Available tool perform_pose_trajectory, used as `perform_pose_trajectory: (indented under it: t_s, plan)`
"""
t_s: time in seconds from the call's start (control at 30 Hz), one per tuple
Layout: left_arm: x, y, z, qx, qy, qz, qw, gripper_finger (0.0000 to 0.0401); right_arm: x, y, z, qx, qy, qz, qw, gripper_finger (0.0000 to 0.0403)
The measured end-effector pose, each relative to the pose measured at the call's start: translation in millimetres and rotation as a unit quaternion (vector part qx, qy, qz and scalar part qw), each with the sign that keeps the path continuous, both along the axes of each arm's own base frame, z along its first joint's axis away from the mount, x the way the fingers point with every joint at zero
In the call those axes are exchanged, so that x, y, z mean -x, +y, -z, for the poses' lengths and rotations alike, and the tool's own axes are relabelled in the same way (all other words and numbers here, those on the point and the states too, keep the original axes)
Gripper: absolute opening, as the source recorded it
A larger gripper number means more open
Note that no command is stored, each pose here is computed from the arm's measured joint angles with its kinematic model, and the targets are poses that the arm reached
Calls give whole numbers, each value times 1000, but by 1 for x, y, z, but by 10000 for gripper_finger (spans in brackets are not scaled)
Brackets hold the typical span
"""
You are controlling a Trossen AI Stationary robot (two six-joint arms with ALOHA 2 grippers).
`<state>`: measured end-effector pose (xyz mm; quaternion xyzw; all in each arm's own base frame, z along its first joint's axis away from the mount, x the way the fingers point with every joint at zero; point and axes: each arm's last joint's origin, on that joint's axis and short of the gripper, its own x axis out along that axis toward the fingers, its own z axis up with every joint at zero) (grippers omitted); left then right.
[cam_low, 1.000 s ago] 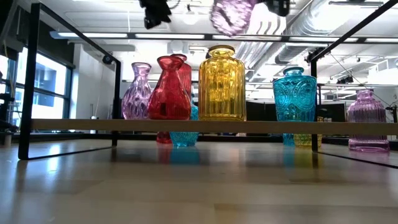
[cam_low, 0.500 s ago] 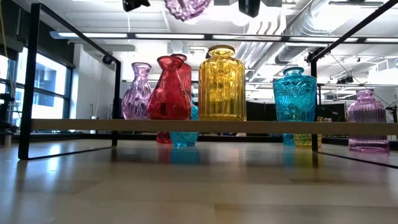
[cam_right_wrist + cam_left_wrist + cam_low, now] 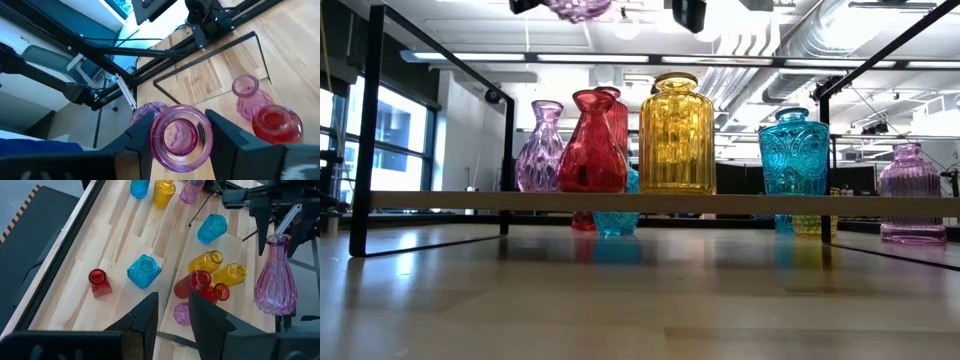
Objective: Sort vases onto shelf
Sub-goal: Put the top violet vase on the shelf aligned with the other violet vase
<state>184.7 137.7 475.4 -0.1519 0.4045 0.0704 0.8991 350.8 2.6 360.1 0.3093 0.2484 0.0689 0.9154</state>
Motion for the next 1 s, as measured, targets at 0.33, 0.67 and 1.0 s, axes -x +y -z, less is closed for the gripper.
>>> perform_pose_trajectory:
  t_s: [0.33, 0.67, 1.0]
  plan:
    - [-10, -23, -2, 81, -17, 25, 996, 99, -9, 0, 6, 27, -13, -11, 999, 119]
    - [-37, -95, -1, 100, 34, 69, 992, 99, -8, 0, 8, 62, -17, -31, 997, 119]
    - [-76, -160, 60, 80, 129, 46, 987, 99, -11, 5, 15, 77, -16, -84, 993, 119]
